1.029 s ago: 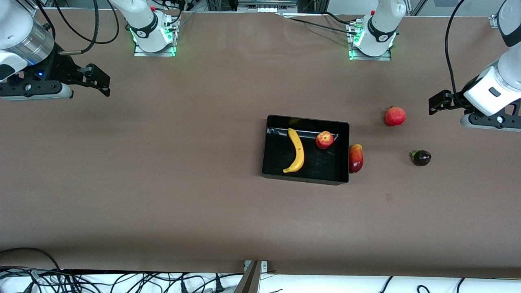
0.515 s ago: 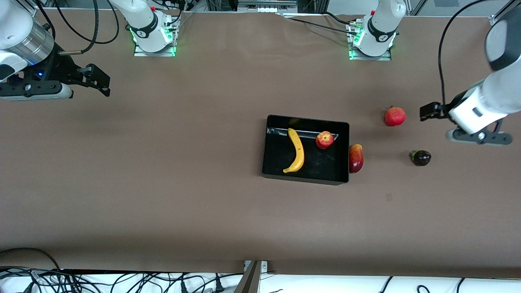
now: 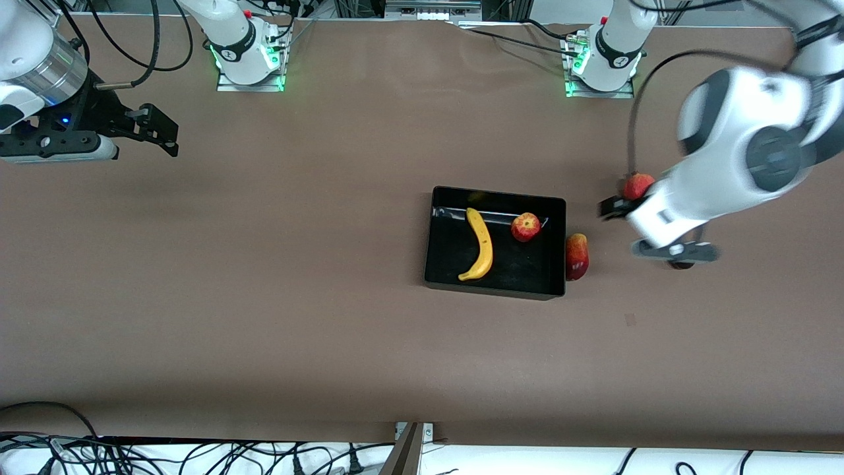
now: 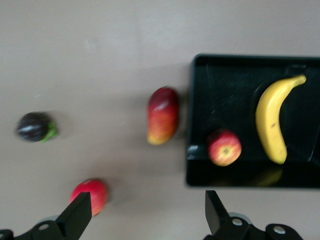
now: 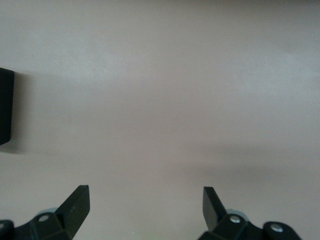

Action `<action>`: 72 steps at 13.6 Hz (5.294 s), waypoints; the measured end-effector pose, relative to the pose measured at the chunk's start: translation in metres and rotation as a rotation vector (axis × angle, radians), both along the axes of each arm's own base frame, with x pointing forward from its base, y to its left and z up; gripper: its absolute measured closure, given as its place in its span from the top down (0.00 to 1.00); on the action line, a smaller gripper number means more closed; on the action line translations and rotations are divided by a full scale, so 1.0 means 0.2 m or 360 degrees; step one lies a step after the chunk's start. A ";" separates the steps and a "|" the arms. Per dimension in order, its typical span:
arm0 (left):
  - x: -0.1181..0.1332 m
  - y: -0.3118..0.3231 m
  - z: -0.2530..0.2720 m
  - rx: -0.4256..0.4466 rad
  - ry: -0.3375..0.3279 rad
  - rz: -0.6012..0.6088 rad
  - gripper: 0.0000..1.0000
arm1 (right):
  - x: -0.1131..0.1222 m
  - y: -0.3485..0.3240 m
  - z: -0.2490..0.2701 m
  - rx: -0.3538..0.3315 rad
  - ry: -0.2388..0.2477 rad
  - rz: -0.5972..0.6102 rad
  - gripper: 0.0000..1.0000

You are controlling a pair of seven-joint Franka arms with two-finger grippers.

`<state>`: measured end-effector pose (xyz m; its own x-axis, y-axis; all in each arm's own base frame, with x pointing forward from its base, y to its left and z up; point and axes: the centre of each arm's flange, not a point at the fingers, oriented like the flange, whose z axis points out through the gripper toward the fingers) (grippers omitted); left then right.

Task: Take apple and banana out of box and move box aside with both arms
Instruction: 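Reach the left gripper into the black tray over the red apple, then grasp the red apple and lift it out of the tray, then lower the apple beside the mango and open the left gripper, then reach the left gripper into the tray and grasp the yellow banana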

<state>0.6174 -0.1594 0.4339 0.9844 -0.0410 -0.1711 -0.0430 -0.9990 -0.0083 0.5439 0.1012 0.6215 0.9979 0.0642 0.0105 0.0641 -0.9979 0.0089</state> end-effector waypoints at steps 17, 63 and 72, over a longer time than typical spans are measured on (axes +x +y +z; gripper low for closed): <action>-0.51 -0.60 -1.22 0.0126 -0.0167 -0.0038 0.81 | 0.00 0.00 0.00 0.0000 0.0000 -0.0001 1.00; -0.22 -1.13 -0.90 -0.0008 -0.0075 -0.0205 1.00 | 0.03 0.00 0.01 0.0012 -0.0063 -0.0001 1.00; -0.41 -1.13 -1.30 -0.0056 -0.0159 -0.0175 0.57 | 0.03 0.00 0.00 0.0011 -0.0059 -0.0002 1.00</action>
